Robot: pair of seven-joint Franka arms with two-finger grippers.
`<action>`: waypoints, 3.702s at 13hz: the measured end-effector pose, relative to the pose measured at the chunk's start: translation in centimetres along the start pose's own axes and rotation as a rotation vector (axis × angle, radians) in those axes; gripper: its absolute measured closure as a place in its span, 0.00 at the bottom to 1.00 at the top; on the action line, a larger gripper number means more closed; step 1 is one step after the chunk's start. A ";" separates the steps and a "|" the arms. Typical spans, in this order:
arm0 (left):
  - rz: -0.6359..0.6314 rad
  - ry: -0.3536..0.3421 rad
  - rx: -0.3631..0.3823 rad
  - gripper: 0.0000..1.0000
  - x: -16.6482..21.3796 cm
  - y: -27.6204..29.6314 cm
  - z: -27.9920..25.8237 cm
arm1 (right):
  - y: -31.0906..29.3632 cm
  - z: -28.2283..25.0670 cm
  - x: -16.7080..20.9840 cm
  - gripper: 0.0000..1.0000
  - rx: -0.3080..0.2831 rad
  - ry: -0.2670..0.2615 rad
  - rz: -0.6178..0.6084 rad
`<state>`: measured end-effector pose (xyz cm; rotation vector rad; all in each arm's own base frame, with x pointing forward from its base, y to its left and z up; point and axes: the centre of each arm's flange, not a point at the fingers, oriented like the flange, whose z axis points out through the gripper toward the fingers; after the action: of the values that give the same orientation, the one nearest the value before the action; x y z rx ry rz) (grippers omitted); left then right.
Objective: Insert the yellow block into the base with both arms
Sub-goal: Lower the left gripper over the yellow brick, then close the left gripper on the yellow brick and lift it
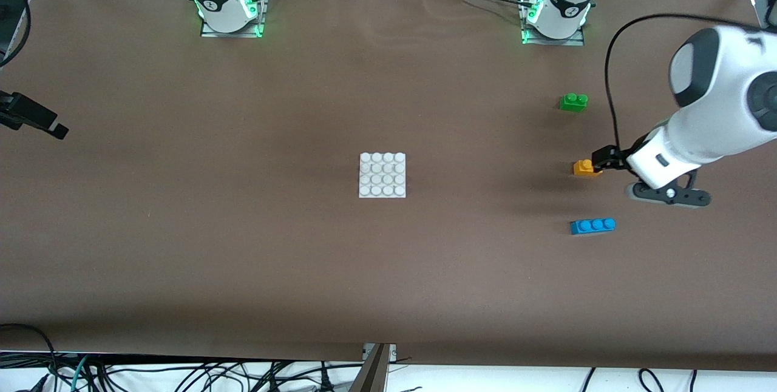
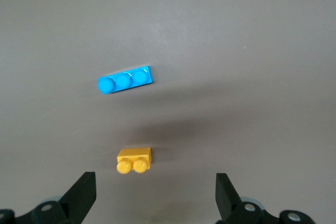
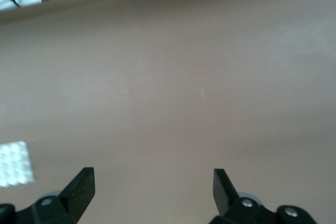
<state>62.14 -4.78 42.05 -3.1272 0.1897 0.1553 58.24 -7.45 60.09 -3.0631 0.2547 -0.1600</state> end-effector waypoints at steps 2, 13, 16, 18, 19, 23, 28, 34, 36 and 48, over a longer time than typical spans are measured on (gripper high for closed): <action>-0.009 -0.022 -0.003 0.00 0.2 -0.6 3.4 | 1.2 0.5 -0.1 0.00 -0.042 -0.015 -0.050; -0.036 -0.017 -0.019 0.00 -1.5 -5.6 17.2 | -0.3 1.0 -0.5 0.00 -0.125 -0.058 -0.117; -0.061 -0.030 -0.021 0.00 -2.6 -7.4 18.5 | -0.4 1.2 -0.5 0.00 -0.125 -0.060 -0.119; -0.068 -0.023 -0.023 0.00 -3.7 -7.9 20.3 | -0.4 1.4 -0.4 0.00 -0.125 -0.063 -0.119; -0.070 -0.022 -0.024 0.00 -4.4 -8.0 21.2 | -0.4 1.5 -0.4 0.00 -0.125 -0.065 -0.119; -0.077 -0.035 -0.027 0.00 -5.9 -8.1 23.0 | -0.4 1.7 -0.3 0.00 -0.125 -0.069 -0.119; -0.080 -0.019 -0.026 0.00 -6.9 -8.0 24.2 | -0.4 1.9 -0.2 0.00 -0.125 -0.071 -0.119; -0.076 -0.011 -0.026 0.27 -6.8 -7.8 23.9 | -0.4 2.6 0.0 0.00 -0.127 -0.084 -0.119; -0.076 -0.006 -0.025 0.32 -6.7 -7.8 23.6 | -0.4 2.6 0.0 0.00 -0.127 -0.083 -0.119; 0.004 0.064 -0.110 0.32 -2.4 -0.1 14.0 | -0.7 2.6 0.0 0.00 -0.126 -0.083 -0.123</action>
<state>58.37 -4.21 28.40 -3.2438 0.1938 0.0684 58.63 -6.63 57.54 -3.2020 0.0736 -0.0234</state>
